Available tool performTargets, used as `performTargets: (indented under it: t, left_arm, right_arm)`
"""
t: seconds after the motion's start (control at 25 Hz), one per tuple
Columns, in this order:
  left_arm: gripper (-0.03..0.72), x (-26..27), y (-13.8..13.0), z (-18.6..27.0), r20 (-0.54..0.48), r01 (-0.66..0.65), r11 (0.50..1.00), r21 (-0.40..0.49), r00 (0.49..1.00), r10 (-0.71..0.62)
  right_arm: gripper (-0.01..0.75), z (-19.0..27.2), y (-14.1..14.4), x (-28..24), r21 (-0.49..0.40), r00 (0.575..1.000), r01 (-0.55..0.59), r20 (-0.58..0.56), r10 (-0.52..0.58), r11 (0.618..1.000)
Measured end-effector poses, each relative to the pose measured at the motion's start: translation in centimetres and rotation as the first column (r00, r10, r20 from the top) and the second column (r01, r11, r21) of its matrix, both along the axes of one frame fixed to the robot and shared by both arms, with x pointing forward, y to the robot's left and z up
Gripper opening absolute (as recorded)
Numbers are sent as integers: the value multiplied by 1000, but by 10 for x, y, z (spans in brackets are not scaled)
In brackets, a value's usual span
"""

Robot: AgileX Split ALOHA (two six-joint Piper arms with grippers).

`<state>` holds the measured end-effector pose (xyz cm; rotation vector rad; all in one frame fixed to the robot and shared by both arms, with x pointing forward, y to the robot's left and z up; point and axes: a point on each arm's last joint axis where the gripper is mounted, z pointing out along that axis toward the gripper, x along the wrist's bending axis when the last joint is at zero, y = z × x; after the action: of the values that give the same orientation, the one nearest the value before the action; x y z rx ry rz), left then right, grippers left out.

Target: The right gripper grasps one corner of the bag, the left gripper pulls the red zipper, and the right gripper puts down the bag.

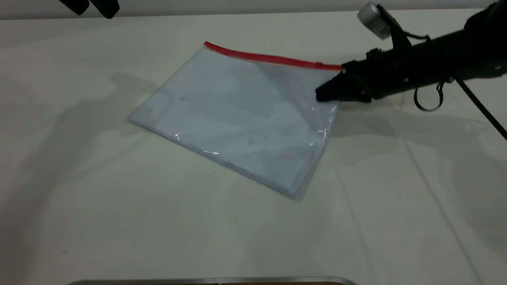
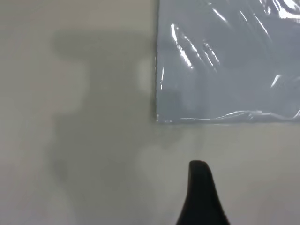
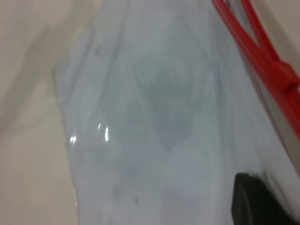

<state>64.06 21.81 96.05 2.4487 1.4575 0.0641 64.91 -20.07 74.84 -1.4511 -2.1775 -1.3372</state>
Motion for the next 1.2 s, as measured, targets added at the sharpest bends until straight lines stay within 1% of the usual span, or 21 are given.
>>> performTargets:
  t: [0.08, 0.16, 0.24, 0.32, 0.4, 0.52, 0.6, 0.68, 0.76, 0.84, 0.96, 1.04, 1.12, 1.2]
  left_arm:
    - [586, 0, 0, 0, 19, 86, 996, 15, 996, -86]
    - [586, 1, -3, -1, 42, 161, 987, 6, 986, -161]
    - [586, 2, -7, -5, 65, 249, 968, -18, 967, -247]
    - [586, 4, -12, -14, 83, 328, 943, -52, 943, -324]
    - [586, 6, -18, -26, 106, 407, 909, -93, 912, -397]
    - [586, 8, -26, -47, 142, 497, 854, -153, 866, -479]
    - [586, 9, -30, -55, 174, 540, 820, -188, 840, -513]
    - [586, 9, -34, -58, 214, 583, 785, -209, 811, -545]
    - [586, 9, -37, -58, 254, 611, 757, -230, 789, -560]
    - [586, 10, -42, -58, 294, 632, 729, -263, 772, -563]
    - [586, 8, -47, -61, 341, 669, 676, -308, 741, -578]
    - [586, 8, -49, -64, 363, 686, 649, -328, 726, -584]
    - [586, 8, -50, -67, 379, 698, 634, -331, 714, -588]
    - [586, 8, -51, -69, 386, 700, 631, -334, 713, -586]
  right_arm:
    - [35, 7, 3, 6, 1, 994, -95, 46, 95, 995]
    - [35, 16, 10, 9, 13, 972, -220, 80, 219, 975]
    - [35, 24, 22, 10, 18, 941, -332, 83, 329, 943]
    - [35, 32, 37, 10, 0, 896, -439, 74, 437, 899]
    - [35, 36, 54, 8, -24, 859, -509, 45, 510, 860]
    - [35, 41, 76, 5, -67, 809, -586, 13, 587, 808]
    - [35, 44, 89, 3, -98, 770, -634, 16, 638, 767]
    - [35, 47, 103, 1, -117, 740, -666, 28, 672, 737]
    - [35, 51, 114, 1, -129, 724, -679, 48, 688, 723]
    - [35, 54, 124, 1, -137, 723, -675, 71, 687, 725]
    - [35, 59, 134, 4, -129, 730, -664, 103, 676, 737]
    - [35, 62, 139, 5, -113, 737, -655, 123, 664, 747]
    - [35, 65, 142, 6, -92, 747, -643, 143, 650, 760]
    - [35, 67, 143, 7, -71, 753, -635, 165, 637, 770]
